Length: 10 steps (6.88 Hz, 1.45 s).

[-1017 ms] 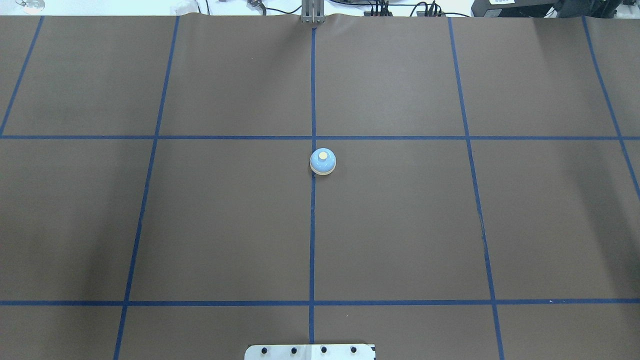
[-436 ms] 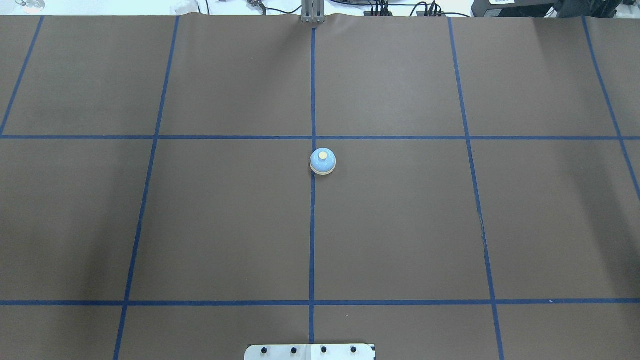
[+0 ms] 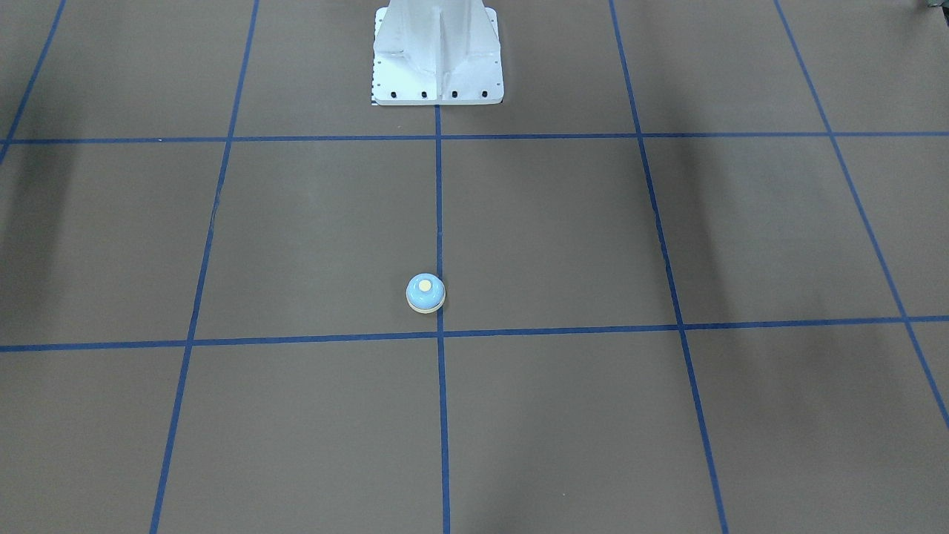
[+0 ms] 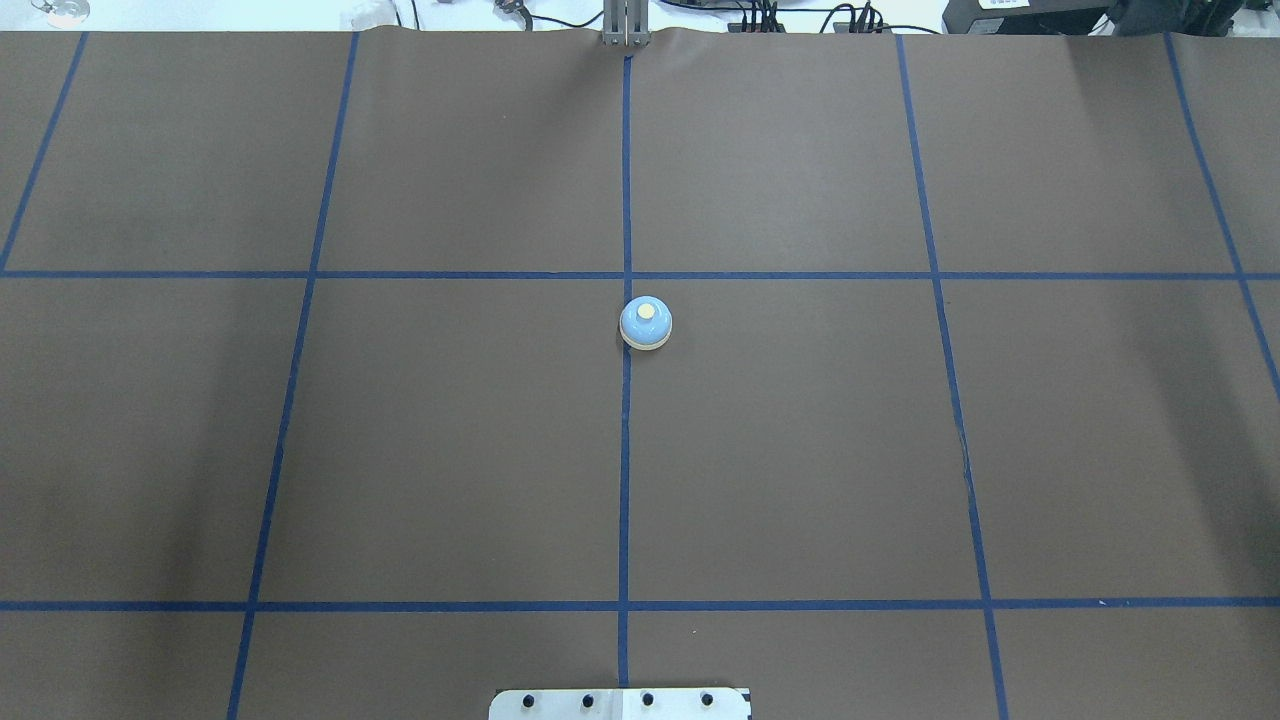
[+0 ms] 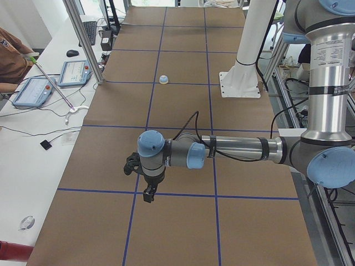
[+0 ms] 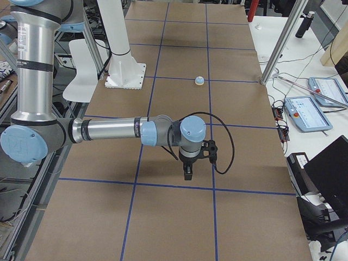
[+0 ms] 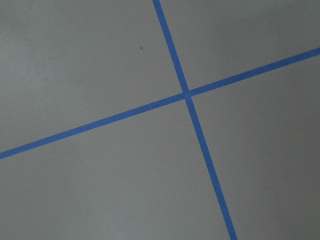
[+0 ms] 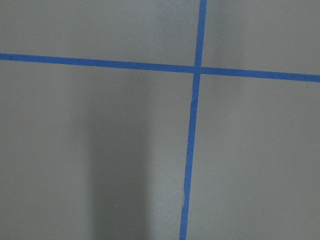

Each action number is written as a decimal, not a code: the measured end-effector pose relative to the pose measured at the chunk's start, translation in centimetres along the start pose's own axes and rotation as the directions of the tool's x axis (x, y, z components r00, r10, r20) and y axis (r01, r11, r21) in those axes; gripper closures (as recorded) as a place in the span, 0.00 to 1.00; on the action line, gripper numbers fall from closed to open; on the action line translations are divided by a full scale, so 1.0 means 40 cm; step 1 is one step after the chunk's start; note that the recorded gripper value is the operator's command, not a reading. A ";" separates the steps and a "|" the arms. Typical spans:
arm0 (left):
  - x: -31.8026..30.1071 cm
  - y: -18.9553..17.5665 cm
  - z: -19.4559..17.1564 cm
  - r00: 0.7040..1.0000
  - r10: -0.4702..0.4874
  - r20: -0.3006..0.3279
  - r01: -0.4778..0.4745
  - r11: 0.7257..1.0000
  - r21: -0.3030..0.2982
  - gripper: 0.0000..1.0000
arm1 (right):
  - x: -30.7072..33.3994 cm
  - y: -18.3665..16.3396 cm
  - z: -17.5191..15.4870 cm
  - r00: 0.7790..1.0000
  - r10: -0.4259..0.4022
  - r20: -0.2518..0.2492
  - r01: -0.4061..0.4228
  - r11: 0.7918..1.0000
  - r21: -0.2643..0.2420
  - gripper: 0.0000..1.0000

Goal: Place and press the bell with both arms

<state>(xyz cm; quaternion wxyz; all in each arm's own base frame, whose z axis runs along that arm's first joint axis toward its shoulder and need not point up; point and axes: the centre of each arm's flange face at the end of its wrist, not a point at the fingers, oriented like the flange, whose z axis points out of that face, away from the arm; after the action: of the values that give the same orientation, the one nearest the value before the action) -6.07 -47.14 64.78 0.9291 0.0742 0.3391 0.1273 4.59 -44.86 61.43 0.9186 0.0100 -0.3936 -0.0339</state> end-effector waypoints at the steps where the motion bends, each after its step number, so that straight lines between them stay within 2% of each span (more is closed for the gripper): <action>1: -0.003 0.003 -0.003 1.000 -0.013 0.001 0.013 1.000 0.002 0.00 | -0.002 0.000 -0.002 1.000 -0.002 0.002 0.002 1.000 0.002 0.00; 5: 0.006 0.002 -0.005 0.998 -0.041 -0.045 0.041 0.999 0.013 0.00 | -0.005 0.000 -0.003 1.000 0.001 0.009 -0.001 1.000 0.003 0.00; 10: 0.006 0.002 -0.004 0.998 -0.044 -0.050 0.045 0.999 0.014 0.00 | -0.005 0.001 -0.003 1.000 0.001 0.009 -0.001 1.000 0.002 0.00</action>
<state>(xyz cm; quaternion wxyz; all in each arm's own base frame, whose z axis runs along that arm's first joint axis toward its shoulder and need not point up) -6.02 -46.97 64.53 0.9224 0.0707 0.3646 0.1058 4.53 -44.82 61.21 0.9169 0.0107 -0.3976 -0.0331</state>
